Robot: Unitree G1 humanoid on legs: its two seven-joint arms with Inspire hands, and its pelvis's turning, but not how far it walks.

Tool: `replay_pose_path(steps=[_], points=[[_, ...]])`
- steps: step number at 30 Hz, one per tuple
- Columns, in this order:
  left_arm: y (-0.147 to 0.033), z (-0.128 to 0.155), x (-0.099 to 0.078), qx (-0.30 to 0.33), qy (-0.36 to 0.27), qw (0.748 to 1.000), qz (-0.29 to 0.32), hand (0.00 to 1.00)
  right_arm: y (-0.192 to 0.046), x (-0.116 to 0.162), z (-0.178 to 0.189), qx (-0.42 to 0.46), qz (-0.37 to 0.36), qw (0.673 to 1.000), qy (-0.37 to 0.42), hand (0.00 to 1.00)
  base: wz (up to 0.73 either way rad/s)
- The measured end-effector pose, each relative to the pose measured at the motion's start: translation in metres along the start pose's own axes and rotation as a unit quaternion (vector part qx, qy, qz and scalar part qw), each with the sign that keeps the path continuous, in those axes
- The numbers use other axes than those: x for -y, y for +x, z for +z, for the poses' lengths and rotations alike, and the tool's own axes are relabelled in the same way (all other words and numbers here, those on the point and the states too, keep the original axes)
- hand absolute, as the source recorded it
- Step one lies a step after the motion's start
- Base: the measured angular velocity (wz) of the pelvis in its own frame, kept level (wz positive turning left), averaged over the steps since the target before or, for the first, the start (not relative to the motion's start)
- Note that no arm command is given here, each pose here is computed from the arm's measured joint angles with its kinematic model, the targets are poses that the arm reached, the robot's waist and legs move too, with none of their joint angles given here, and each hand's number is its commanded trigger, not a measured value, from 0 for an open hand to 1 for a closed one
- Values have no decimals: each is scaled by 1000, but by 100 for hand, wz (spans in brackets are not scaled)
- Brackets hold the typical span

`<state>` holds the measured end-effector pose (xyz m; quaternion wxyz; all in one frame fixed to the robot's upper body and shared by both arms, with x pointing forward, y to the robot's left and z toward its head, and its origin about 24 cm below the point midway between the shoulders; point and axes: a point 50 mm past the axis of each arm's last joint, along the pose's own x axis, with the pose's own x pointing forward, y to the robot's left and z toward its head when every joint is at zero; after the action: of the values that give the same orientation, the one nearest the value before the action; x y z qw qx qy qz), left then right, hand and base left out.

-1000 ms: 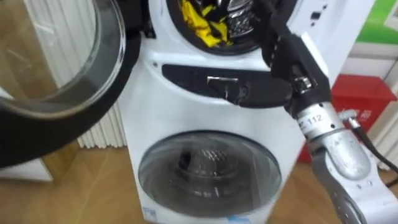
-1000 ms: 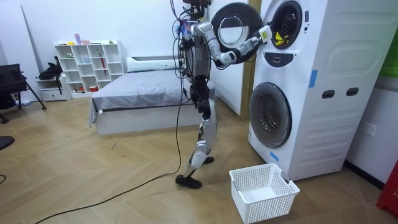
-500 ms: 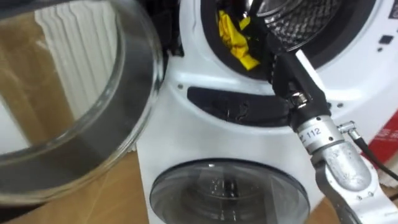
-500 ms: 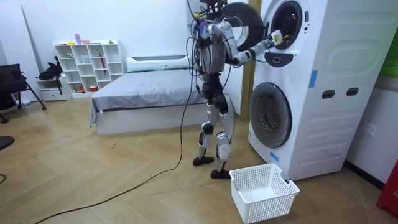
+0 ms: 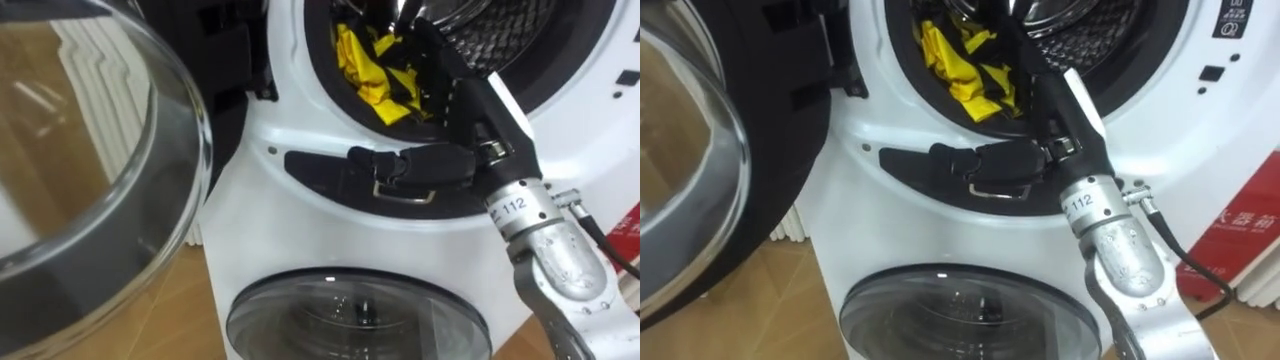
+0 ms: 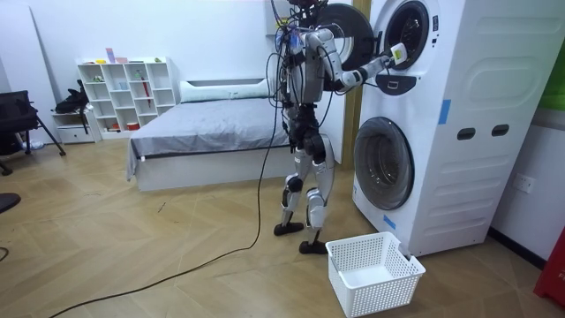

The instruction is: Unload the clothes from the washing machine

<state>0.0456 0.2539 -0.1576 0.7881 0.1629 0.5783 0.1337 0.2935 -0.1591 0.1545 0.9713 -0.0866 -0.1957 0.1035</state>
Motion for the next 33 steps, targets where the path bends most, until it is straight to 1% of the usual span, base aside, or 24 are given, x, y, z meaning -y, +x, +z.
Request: replay_pose_path(steps=[2,7,14,17,20,23,25,28,33], points=[[-1,0,0,8,-2,1000,0,0,0,9,2,4,-17,1000,-3,0,4],[-1,-1,-3,4,-11,1000,2,0,-2,30,10,17,-57,998,-16,0,-2],[-2,-4,-3,-1,-9,1000,1,0,-2,32,13,21,-52,998,-26,0,0],[-1,-5,-3,-9,-11,1000,-7,0,7,36,19,21,-40,999,-16,0,-2],[-2,-9,-3,-16,-8,1000,-10,0,21,42,27,27,-30,999,-15,0,0],[-2,-10,-5,-23,-13,1000,-7,0,25,45,21,15,-22,1000,14,0,0],[-2,-10,-6,-26,-16,1000,-5,0,31,49,16,3,-22,998,61,0,0],[-2,-16,-7,-40,-13,999,-4,0,37,51,12,-17,-18,996,83,0,0],[-4,-25,-8,-59,12,998,-8,0,49,51,9,-32,-3,996,87,0,-2]])
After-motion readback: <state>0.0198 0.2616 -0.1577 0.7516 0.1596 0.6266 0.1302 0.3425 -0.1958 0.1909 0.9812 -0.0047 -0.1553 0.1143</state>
